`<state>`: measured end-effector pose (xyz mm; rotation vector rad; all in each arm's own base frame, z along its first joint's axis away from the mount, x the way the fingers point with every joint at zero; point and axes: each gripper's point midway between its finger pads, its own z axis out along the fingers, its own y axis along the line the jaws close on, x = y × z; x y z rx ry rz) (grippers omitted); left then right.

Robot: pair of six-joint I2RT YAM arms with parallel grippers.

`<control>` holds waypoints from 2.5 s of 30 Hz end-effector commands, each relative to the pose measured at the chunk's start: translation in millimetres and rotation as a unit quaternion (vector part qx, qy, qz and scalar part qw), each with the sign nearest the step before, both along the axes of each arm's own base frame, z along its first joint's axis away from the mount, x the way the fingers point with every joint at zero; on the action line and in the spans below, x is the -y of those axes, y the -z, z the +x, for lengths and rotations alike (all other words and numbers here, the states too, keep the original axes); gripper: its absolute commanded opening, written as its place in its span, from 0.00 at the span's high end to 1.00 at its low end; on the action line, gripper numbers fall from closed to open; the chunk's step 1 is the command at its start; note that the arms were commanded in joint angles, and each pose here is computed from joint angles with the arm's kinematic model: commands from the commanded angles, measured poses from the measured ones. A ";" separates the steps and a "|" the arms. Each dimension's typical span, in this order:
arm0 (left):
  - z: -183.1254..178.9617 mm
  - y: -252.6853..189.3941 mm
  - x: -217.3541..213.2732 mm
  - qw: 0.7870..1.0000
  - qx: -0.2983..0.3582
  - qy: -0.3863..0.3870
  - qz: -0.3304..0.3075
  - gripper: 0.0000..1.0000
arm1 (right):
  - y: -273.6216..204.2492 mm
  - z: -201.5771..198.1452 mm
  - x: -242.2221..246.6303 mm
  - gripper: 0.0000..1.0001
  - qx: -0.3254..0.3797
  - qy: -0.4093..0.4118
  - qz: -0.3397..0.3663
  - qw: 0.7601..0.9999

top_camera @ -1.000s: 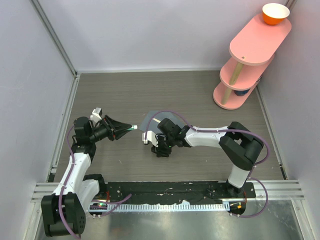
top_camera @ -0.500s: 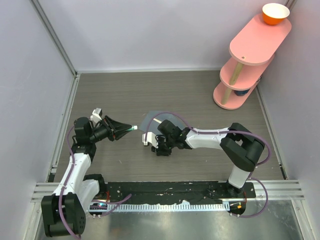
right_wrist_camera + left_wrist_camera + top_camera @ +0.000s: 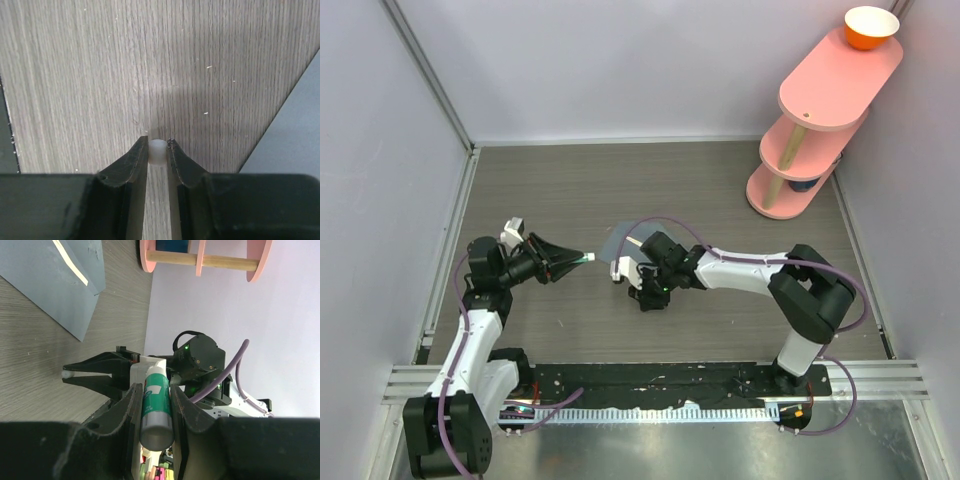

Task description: Place the letter into the envelope and seal it

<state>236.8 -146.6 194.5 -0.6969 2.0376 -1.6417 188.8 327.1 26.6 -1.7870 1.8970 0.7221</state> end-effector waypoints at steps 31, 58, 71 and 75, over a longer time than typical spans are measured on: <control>-34.4 -61.6 58.8 0.982 0.130 0.134 -0.021 1.00 | -235.9 -4.1 -15.2 0.84 0.230 -0.134 0.224 0.938; -50.6 -55.8 80.2 0.982 0.111 0.148 -0.032 1.00 | -240.2 -5.4 -26.8 0.83 0.212 -0.114 0.237 0.941; -50.2 -51.1 81.5 0.984 0.110 0.142 -0.018 1.00 | -239.9 6.5 -33.9 0.83 0.198 -0.073 0.234 0.949; -53.4 -48.1 81.5 0.983 0.106 0.147 -0.012 1.00 | -238.3 7.0 -34.0 0.80 0.188 -0.064 0.231 0.953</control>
